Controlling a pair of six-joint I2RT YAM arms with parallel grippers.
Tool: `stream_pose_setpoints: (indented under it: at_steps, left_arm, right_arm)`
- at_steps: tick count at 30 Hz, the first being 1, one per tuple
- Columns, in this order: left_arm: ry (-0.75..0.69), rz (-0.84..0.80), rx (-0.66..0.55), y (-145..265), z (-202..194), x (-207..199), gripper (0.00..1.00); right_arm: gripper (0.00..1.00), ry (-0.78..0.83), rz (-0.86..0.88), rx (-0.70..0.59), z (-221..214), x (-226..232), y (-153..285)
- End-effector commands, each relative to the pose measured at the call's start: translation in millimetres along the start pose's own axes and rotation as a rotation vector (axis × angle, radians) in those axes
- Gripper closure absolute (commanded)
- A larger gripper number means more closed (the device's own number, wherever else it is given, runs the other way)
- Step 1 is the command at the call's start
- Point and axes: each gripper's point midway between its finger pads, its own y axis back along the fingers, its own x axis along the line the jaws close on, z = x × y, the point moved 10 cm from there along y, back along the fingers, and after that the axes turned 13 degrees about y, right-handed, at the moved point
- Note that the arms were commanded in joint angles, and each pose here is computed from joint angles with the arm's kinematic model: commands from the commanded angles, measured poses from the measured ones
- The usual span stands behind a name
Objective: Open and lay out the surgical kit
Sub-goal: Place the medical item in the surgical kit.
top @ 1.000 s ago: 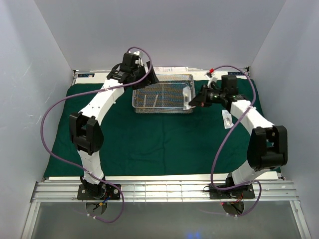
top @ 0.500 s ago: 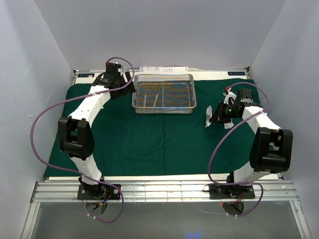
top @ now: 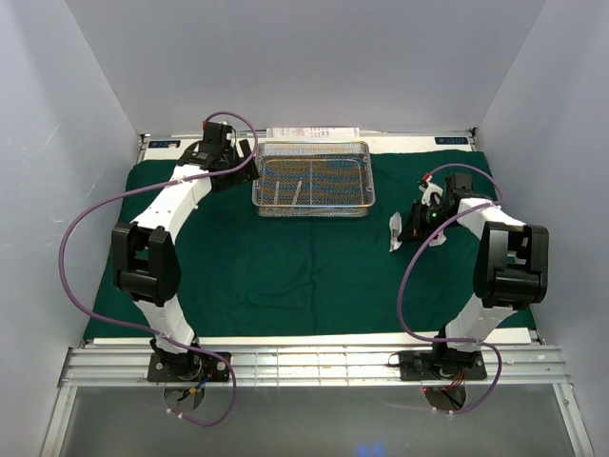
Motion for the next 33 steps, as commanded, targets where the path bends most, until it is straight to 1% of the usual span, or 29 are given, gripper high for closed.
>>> stream_pose_setpoints:
  at_steps: [1,5,11,17,23,27,33]
  left_arm:
    - [-0.009,-0.048,-0.048,19,9,-7,0.06]
    - [-0.009,-0.055,-0.045,19,9,-8,0.06]
    - [-0.008,-0.06,-0.038,18,8,-8,0.06]
    - [-0.009,-0.06,-0.041,18,8,-8,0.06]
    - [-0.011,-0.061,-0.038,18,8,-8,0.06]
    - [-0.011,-0.06,-0.036,18,8,-8,0.06]
    - [-0.01,-0.065,-0.035,18,8,-9,0.06]
  right_arm:
    - [0.92,0.026,-0.097,0.001,9,-9,7]
    - [0.91,0.011,-0.16,0.034,8,-16,7]
    - [0.89,-0.001,-0.196,0.063,11,-23,5]
    - [0.88,0.015,-0.197,0.093,16,-29,0]
    - [0.84,0.025,-0.216,0.104,22,-34,0]
    - [0.8,0.018,-0.211,0.116,19,-34,-1]
    - [0.78,0.006,-0.199,0.124,12,-32,-2]
